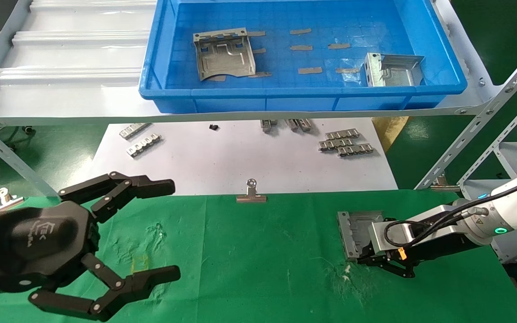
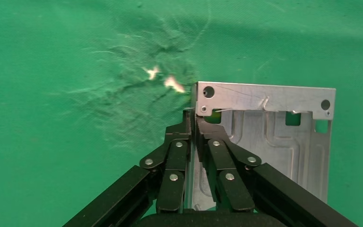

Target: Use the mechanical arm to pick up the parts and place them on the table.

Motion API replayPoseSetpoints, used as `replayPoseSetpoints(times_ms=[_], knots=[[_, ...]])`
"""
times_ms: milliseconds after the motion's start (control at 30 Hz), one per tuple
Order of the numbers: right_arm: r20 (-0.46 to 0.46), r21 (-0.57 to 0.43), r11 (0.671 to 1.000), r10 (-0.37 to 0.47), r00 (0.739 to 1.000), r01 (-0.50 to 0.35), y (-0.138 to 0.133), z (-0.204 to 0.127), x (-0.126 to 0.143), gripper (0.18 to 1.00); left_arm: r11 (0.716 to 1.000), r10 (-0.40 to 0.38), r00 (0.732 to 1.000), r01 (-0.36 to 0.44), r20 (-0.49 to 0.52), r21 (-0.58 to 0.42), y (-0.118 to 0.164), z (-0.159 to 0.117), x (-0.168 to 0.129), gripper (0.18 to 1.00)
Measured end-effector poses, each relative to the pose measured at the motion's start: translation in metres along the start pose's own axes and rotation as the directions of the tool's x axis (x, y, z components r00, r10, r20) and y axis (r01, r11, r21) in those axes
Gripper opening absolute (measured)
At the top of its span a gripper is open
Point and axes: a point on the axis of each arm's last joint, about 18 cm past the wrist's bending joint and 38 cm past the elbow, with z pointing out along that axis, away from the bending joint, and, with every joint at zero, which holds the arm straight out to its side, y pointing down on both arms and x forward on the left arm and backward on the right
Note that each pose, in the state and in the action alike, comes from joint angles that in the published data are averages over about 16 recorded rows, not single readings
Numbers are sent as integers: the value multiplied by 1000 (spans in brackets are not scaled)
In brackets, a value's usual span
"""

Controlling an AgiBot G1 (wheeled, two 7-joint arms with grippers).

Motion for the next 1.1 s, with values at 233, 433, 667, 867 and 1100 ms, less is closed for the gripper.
replayPoseSetpoints(times_ms=[233,433,667,867,1100], knots=[[-21,33,999,-19,1000,20,-4,-8,4,266,1000,0,1000,0,0,0,0,0,0,1001],[-52,125,992,-4,999,10,-18,-27,10,351,1000,0,1000,0,0,0,0,0,0,1001],[-108,277,961,55,993,-23,-38,-51,18,496,1000,0,1000,0,0,0,0,0,0,1001],[-141,365,930,102,985,-44,-47,-61,23,644,1000,0,1000,0,0,0,0,0,0,1001],[-144,385,921,113,983,-50,-49,-61,23,794,1000,0,1000,0,0,0,0,0,0,1001]])
